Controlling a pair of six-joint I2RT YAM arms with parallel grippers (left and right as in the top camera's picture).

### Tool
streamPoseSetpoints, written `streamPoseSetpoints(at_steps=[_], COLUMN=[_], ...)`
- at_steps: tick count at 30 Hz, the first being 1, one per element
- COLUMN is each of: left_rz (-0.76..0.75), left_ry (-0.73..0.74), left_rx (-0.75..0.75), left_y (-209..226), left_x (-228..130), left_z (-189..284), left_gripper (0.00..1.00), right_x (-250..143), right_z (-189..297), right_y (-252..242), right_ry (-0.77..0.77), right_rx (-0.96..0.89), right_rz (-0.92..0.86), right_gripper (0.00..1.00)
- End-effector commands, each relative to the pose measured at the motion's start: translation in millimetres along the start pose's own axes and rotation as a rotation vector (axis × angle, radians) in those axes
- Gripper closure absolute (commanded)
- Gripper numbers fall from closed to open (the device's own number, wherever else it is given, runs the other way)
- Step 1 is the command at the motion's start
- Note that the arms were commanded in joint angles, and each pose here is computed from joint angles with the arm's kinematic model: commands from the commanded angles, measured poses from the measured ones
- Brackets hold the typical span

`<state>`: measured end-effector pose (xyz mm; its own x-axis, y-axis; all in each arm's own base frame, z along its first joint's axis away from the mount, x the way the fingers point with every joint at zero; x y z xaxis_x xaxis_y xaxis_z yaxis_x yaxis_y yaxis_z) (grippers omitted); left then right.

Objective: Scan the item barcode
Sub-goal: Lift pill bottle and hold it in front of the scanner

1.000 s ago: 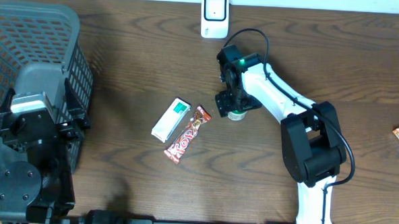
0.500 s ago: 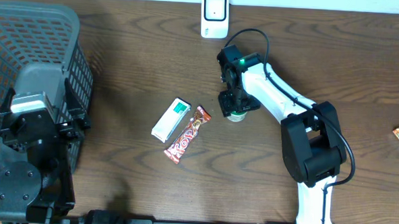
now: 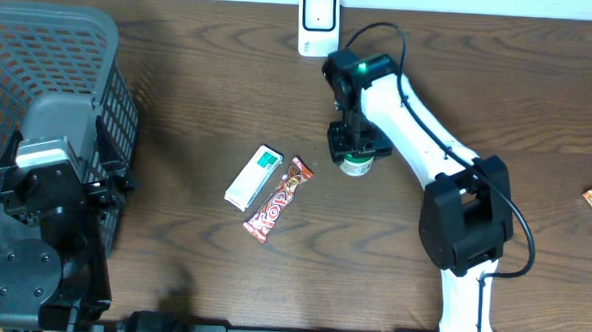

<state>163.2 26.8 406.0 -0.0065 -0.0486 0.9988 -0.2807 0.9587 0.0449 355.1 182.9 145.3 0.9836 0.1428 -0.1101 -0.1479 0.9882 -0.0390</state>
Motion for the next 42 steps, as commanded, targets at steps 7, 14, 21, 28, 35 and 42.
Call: streamPoseSetpoints(at_steps=[7,14,21,28,35,42], left_rz=[0.01,0.01,0.01,0.01,0.01,0.01], left_ry=[-0.002,-0.002,-0.002,-0.002,-0.002,-0.002], left_rx=[-0.005,-0.005,-0.005,-0.005,-0.004,-0.004], left_y=[-0.1,-0.1,-0.1,-0.1,0.0,0.0], left_x=[-0.4,-0.4,-0.4,-0.4,-0.4,-0.4], left_z=[0.2,0.2,0.2,0.2,0.2,0.2], left_gripper=[0.13,0.13,0.13,0.13,0.13,0.13], right_x=[-6.3,-6.4,1.1,34.3,86.6,133.3], right_z=[25.5,26.1,27.3,50.0,81.8,103.0], right_y=[22.5,24.8,32.8,45.9,48.8,38.7], right_ry=[0.094,0.112,0.053,-0.182,-0.568,-0.858], right_rx=[0.202,0.219,0.247,0.334,0.312,0.285], right_rz=[-0.394,-0.48,-0.413,-0.213,-0.071,-0.081], right_gripper=[0.58,0.59,0.67,0.65,0.54,0.55])
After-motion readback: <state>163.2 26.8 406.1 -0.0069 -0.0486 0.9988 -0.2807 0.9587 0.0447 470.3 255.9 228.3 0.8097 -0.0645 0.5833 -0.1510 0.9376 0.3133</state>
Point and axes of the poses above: each gripper's point midway between its finger pads, its own z axis back along the fingers, its own y axis along the line the jaws close on, x = y × z, the point moved 7 cm from there along z, back along the fingers, and after that the axes turned 2 degrees about z, right-handed, at the moved point
